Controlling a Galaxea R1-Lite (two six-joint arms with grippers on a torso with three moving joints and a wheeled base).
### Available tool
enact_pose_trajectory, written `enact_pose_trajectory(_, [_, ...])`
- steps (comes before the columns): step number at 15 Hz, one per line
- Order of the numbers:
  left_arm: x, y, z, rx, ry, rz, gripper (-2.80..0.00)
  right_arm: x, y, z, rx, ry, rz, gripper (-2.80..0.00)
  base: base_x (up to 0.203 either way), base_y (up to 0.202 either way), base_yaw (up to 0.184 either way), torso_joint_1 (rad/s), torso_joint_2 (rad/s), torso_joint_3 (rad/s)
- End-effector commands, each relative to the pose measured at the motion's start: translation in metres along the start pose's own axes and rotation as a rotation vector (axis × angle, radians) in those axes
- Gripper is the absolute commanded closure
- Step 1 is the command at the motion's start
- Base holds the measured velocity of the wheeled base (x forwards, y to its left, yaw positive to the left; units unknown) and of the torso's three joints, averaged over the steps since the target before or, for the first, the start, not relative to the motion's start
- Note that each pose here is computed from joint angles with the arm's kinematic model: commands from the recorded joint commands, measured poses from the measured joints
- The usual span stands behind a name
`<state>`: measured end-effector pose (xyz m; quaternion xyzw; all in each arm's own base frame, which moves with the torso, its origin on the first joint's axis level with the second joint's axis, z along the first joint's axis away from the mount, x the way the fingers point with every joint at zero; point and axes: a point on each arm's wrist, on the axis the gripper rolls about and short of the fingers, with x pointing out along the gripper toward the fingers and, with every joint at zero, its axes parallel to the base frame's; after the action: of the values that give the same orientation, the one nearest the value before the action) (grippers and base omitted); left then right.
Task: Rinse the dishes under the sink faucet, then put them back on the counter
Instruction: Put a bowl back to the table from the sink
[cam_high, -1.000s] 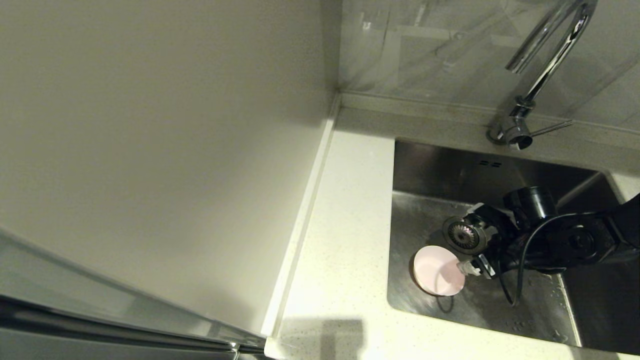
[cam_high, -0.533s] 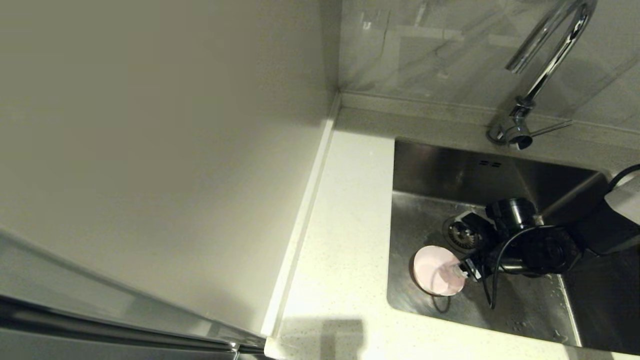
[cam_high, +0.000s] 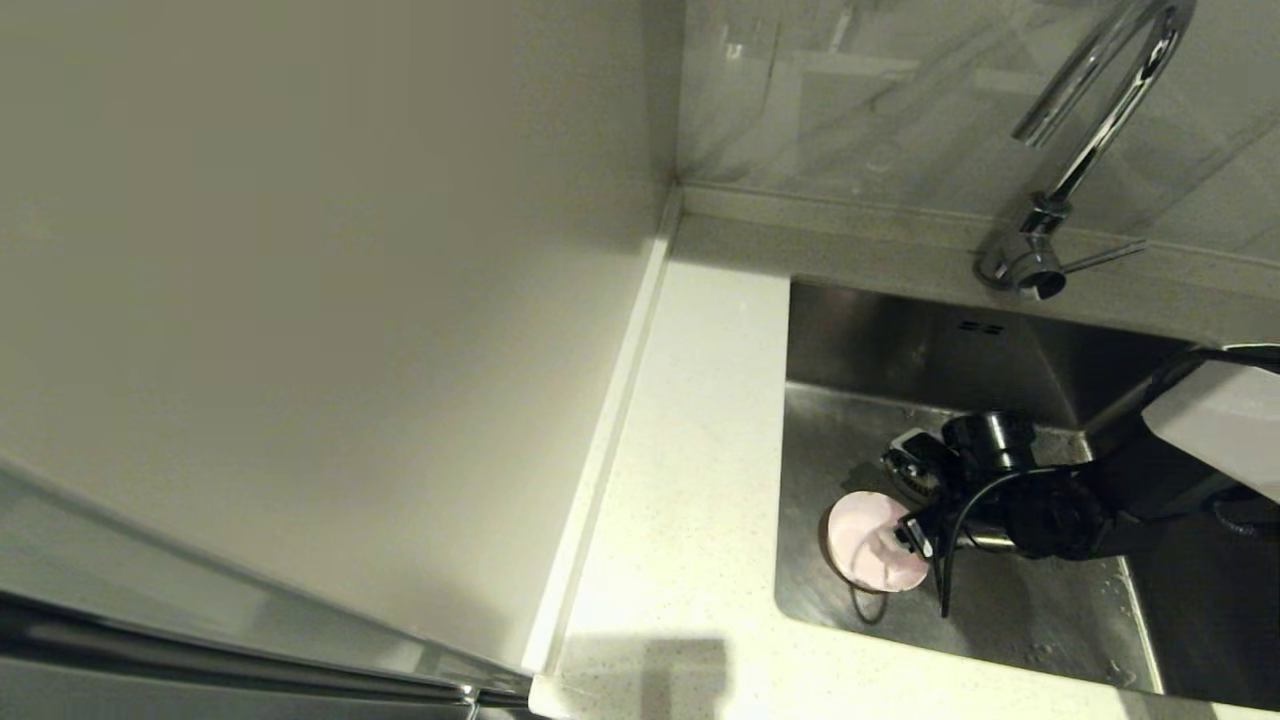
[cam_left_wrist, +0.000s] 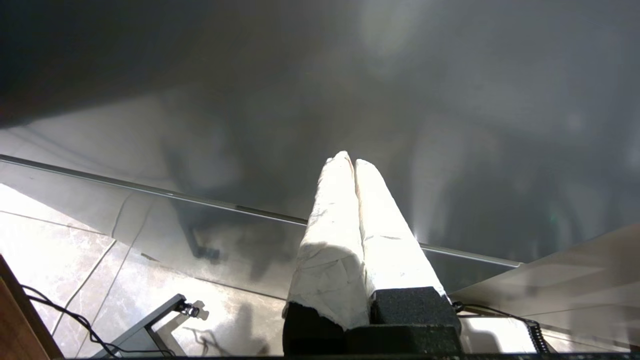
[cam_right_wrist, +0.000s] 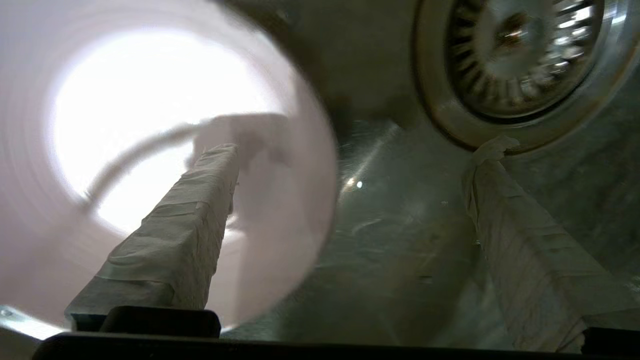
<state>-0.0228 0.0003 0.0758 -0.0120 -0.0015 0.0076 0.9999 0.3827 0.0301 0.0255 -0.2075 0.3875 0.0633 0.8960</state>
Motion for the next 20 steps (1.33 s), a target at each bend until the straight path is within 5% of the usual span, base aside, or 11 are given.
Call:
enact_pose_trajectory(1, [0.0,0.0,0.0,-0.001,-0.003,0.0,0.0,0.008,0.007,-0.006,-0.012,0.024,0.014,-2.8,0.0,0.0,0.0,0.0,0.0,0.0])
enact_pose_trajectory(2, [0.0,0.0,0.0,-0.001,-0.003,0.0,0.0,0.009,0.007,-0.006,-0.01,0.027,0.013,0.0,0.0,0.0,0.0,0.0,0.0,0.0])
enact_pose_trajectory(11, [0.0,0.0,0.0,-0.001,-0.003,0.0,0.0,0.004,0.003,0.0,0.063,-0.001,-0.005,0.0,0.0,0.0,0.0,0.0,0.0,0.0])
enact_pose_trajectory(15, [0.0,0.0,0.0,-0.001,-0.003,0.0,0.0,0.003,-0.019,0.022,0.209,-0.057,-0.148,0.0,0.0,0.0,0.0,0.0,0.0,0.0])
enact_pose_trajectory(20, [0.0,0.0,0.0,-0.001,-0.003,0.0,0.0,-0.026,-0.063,0.029,0.29,-0.104,-0.305,0.0,0.0,0.0,0.0,0.0,0.0,0.0])
